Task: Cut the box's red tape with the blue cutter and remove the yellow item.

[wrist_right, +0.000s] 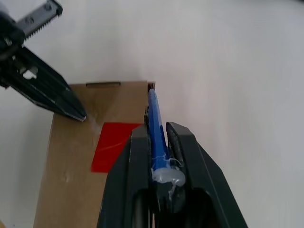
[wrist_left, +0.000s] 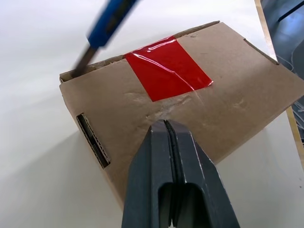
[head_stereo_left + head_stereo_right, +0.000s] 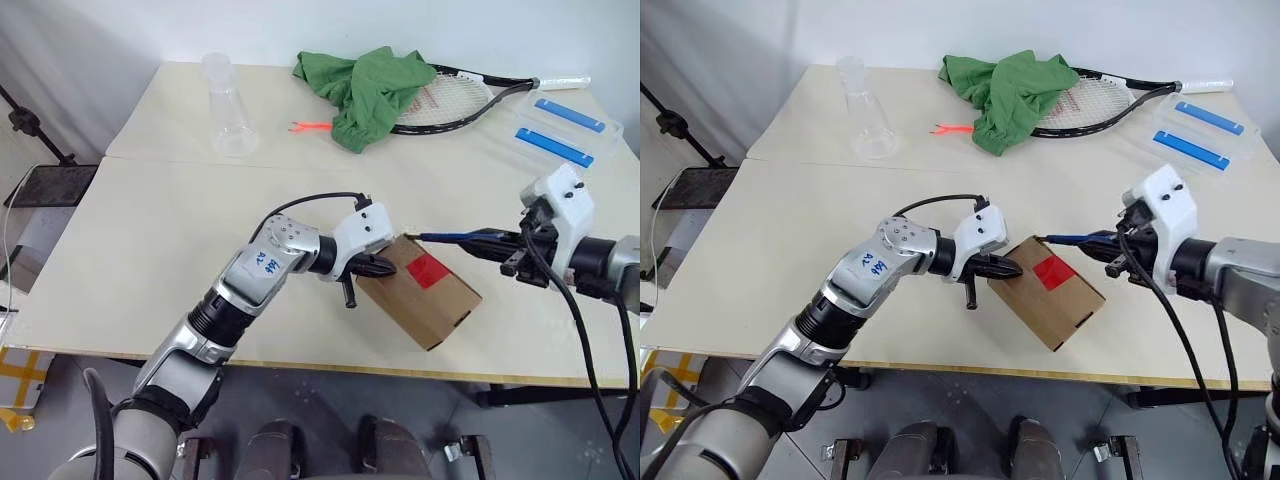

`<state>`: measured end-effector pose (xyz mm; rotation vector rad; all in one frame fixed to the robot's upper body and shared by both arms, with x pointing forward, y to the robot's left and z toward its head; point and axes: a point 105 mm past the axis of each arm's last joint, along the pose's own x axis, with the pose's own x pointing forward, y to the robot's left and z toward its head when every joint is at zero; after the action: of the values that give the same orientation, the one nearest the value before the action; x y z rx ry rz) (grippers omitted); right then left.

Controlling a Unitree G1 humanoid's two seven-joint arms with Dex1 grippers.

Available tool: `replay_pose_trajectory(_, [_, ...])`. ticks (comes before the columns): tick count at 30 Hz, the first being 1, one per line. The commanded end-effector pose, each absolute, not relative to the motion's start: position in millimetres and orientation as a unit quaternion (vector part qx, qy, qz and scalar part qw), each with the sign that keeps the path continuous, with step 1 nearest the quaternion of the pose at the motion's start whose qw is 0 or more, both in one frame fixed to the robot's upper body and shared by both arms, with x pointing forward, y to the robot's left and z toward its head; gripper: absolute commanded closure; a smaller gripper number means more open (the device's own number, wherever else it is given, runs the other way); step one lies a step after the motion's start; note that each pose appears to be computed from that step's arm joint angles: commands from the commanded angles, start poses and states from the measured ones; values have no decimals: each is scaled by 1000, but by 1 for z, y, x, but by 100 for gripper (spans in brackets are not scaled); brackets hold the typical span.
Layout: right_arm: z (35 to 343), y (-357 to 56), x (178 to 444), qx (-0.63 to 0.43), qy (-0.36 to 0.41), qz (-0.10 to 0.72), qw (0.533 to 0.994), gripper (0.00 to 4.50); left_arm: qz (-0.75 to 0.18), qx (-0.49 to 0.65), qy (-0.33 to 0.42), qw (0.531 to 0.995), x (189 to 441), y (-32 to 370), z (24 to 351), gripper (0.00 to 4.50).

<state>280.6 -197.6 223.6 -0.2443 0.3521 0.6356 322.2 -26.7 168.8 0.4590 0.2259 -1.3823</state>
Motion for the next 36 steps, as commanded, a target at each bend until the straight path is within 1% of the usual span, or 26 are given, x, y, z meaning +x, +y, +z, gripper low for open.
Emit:
replay_pose_trajectory(1, [230, -202, 280, -141, 163, 296, 931, 433, -635, 208, 92, 738, 322, -29, 176, 450])
replay_pose_trajectory(5, [225, -205, 277, -153, 178, 294, 927, 433, -635, 208, 94, 738, 323, -30, 175, 450])
replay_pose_trajectory(12, [230, -204, 275, -172, 191, 299, 919, 433, -627, 210, 112, 742, 325, -33, 170, 450])
replay_pose_trajectory(17, [240, -203, 277, -191, 220, 301, 908, 433, -597, 226, 157, 754, 333, -45, 157, 450])
replay_pose_trajectory(22, [243, -206, 273, -198, 257, 300, 897, 433, -595, 239, 173, 747, 330, -50, 149, 450])
replay_pose_trajectory(26, [244, -206, 270, -199, 270, 303, 892, 433, -593, 243, 178, 747, 329, -50, 145, 450])
replay_pose_trajectory(31, [232, -217, 264, -194, 311, 289, 884, 433, -589, 239, 186, 749, 329, -50, 142, 450])
replay_pose_trajectory(36, [226, -221, 257, -196, 330, 292, 876, 433, -586, 238, 187, 752, 330, -49, 141, 450])
